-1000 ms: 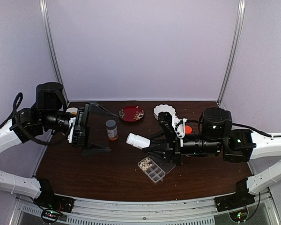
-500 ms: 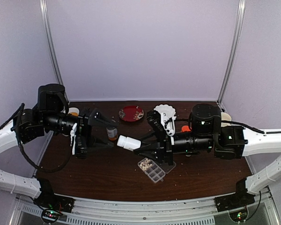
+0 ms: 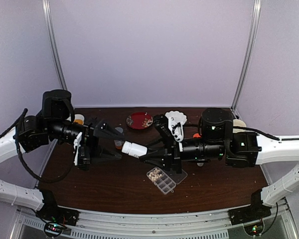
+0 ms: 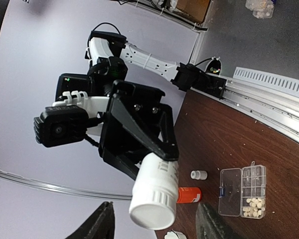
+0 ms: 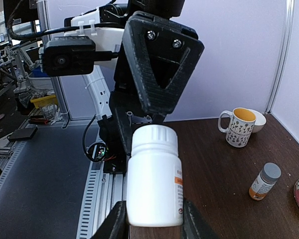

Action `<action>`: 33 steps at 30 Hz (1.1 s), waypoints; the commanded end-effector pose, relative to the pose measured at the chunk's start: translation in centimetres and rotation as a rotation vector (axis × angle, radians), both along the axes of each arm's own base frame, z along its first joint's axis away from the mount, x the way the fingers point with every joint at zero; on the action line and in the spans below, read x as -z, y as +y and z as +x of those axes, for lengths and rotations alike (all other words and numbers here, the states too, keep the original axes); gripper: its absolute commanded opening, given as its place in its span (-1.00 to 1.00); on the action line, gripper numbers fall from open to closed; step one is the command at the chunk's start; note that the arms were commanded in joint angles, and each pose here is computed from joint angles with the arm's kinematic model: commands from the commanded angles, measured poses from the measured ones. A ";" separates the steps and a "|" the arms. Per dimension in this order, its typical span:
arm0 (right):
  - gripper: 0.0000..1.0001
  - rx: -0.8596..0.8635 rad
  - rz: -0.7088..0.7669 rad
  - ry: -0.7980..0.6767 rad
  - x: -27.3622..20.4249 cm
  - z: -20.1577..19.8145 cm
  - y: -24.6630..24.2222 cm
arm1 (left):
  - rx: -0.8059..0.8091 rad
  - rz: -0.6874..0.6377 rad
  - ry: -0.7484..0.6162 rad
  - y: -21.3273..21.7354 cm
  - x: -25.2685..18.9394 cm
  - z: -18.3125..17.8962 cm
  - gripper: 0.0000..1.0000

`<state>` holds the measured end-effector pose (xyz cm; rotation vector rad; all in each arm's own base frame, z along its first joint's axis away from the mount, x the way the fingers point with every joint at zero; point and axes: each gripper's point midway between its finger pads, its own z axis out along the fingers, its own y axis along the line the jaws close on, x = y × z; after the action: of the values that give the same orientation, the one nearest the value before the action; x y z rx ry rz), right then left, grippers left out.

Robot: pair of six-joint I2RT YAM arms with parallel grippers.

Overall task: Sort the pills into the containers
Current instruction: Unscrew the lid of the pill bottle from the pill bottle.

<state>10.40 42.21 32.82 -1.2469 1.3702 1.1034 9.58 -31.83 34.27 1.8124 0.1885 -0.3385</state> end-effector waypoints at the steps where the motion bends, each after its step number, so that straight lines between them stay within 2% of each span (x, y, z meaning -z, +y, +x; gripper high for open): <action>1: -1.00 -0.009 0.043 -0.006 -1.9 0.1 0.5 | 0.038 -0.020 0.014 -0.1 -0.4 -0.7 0.11; 8: -1.00 -0.024 0.035 0.004 -1.7 0.1 1.1 | 0.040 -0.016 0.019 -0.2 -0.3 -0.7 0.07; 20: -1.00 -0.031 0.027 0.004 -1.6 0.0 1.2 | 0.033 -0.005 0.027 -0.2 0.0 -0.6 -0.28; 23: -1.00 -0.028 0.024 0.003 -1.5 0.1 1.2 | 0.034 -0.002 0.040 -0.2 -0.1 -0.6 -0.42; 28: -1.00 -0.022 0.018 -0.009 -1.5 0.2 1.1 | 0.066 0.000 0.094 -0.2 -0.2 -1.3 -0.57; 33: -1.00 0.008 -0.005 -0.041 -1.4 0.7 0.8 | 0.053 0.014 0.221 -0.3 -0.7 -1.5 -0.65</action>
<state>10.34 43.04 32.68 -1.2805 1.3788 1.1079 8.95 -31.94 34.06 1.8151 0.2389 -0.4473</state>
